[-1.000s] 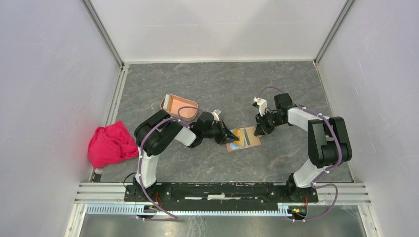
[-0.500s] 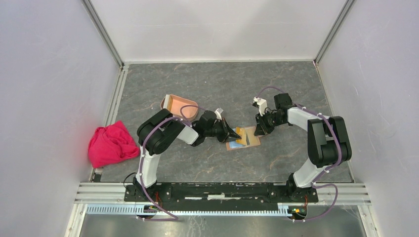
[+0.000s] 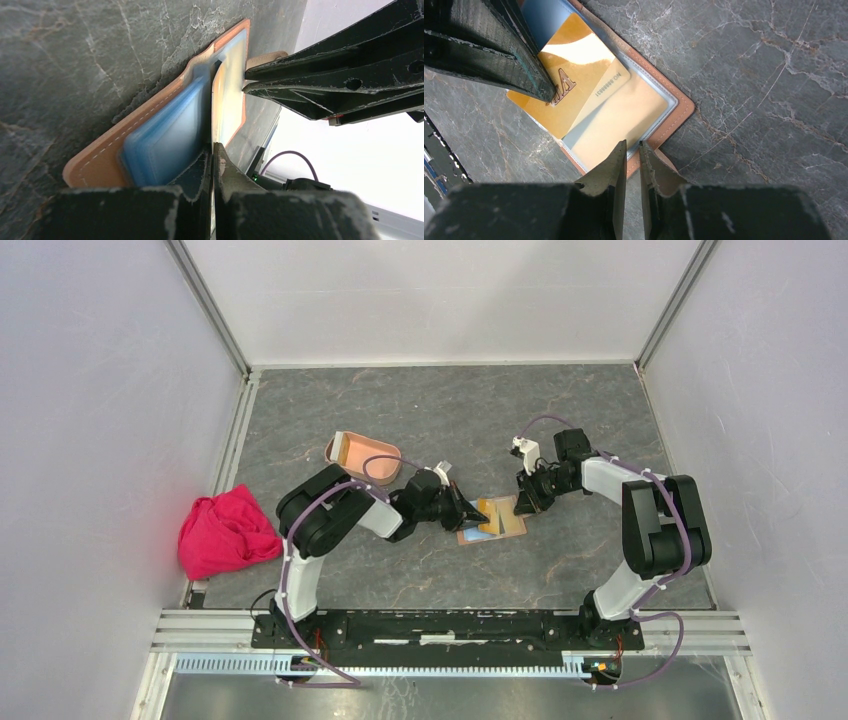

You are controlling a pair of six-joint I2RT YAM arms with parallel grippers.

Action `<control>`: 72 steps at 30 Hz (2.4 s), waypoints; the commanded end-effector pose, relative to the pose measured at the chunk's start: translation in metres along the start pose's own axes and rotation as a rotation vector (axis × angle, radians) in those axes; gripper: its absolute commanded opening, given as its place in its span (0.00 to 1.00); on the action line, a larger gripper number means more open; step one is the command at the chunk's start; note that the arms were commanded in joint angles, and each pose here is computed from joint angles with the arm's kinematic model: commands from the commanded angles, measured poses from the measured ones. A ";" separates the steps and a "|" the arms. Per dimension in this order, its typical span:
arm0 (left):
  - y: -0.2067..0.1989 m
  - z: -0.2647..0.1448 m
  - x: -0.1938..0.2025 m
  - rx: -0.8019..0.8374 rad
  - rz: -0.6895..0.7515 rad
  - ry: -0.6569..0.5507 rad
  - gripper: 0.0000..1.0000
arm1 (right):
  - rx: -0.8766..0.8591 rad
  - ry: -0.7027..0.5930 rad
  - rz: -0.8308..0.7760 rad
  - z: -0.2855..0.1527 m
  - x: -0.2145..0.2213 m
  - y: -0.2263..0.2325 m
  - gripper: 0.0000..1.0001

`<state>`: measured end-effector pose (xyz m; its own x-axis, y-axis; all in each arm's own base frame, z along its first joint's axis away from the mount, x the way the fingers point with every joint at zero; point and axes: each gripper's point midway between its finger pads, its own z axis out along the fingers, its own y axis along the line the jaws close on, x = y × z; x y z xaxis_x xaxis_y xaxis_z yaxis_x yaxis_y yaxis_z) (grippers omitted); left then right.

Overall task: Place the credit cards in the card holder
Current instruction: Insert the credit card into the card holder.

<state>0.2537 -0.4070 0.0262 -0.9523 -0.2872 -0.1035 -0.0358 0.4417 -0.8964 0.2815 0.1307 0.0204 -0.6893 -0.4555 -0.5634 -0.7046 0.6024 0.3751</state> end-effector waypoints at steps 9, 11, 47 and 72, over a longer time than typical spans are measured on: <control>0.013 0.006 -0.007 -0.058 -0.004 -0.153 0.04 | -0.034 -0.008 -0.021 0.004 -0.004 0.006 0.20; 0.011 0.007 -0.007 -0.054 -0.003 -0.163 0.04 | -0.036 -0.009 -0.022 0.004 -0.005 0.006 0.20; -0.007 0.005 0.001 -0.079 0.111 -0.136 0.36 | -0.319 -0.162 -0.026 -0.001 -0.025 0.055 0.20; -0.016 -0.002 -0.010 -0.153 0.202 -0.141 0.46 | -0.214 -0.006 0.107 0.029 0.010 0.029 0.16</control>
<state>0.2547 -0.4196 0.0347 -0.9167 -0.3134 -0.2480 0.0341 0.5570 -0.8298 0.2533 0.1698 0.0195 -0.7655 -0.3565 -0.5356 -0.6432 0.4445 0.6234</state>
